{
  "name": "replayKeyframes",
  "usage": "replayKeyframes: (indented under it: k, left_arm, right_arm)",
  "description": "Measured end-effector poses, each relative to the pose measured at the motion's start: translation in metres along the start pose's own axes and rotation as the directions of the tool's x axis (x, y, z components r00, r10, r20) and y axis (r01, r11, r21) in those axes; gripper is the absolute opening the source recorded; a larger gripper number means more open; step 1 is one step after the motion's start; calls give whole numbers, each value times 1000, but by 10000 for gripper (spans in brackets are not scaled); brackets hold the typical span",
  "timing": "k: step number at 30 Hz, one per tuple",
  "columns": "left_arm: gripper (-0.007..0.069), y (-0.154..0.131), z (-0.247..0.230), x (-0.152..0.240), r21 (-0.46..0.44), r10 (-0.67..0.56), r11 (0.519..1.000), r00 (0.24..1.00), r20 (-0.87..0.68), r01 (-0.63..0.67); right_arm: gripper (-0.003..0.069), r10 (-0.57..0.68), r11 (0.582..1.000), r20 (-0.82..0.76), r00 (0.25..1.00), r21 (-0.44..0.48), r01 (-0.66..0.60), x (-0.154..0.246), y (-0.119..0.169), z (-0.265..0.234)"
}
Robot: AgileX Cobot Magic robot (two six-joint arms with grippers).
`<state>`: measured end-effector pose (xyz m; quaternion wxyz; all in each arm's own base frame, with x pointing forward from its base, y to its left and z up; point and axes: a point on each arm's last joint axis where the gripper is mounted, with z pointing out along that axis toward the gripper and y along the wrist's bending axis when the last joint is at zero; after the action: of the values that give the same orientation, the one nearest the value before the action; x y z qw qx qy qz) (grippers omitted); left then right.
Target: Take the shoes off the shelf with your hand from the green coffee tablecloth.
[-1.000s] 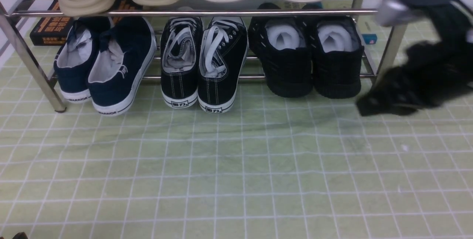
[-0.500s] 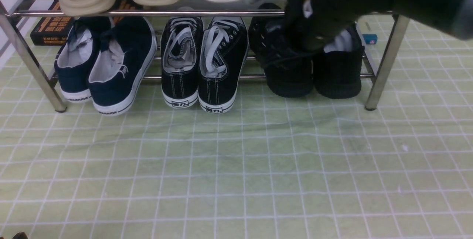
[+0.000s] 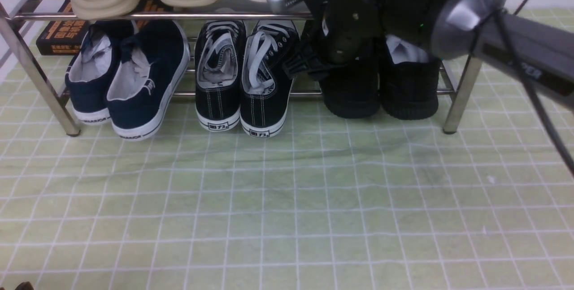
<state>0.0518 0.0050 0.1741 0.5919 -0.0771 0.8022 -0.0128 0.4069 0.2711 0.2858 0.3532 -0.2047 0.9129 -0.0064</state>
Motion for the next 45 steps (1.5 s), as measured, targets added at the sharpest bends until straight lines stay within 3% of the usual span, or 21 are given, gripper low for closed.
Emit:
replayKeyframes:
  k: [5,9,15,17,27,36,45]
  left_arm:
    - [239,0,0,0,0,0,1000,1000,0,0]
    - [239,0,0,0,0,0,1000,1000,0,0]
    - [239,0,0,0,0,0,1000,1000,0,0]
    - [239,0,0,0,0,0,1000,1000,0,0]
    - [239,0,0,0,0,0,1000,1000,0,0]
    - [239,0,0,0,0,0,1000,1000,0,0]
    - [239,0,0,0,0,0,1000,1000,0,0]
  right_arm:
    - [424,38,999,8,999,38,-39,1,-2,13]
    - [377,43,998,-2,999,44,-43,3,-3,19]
    - [46,46,998,-30,998,33,-45,5,-2,19]
    - [27,51,999,-55,997,13,-51,6,-2,14]
    - [27,71,994,-127,989,-68,-80,3,0,-38]
    - [27,85,979,-158,984,-170,-112,1,-10,-124]
    - [27,72,939,-57,996,-332,-87,1,-7,-201]
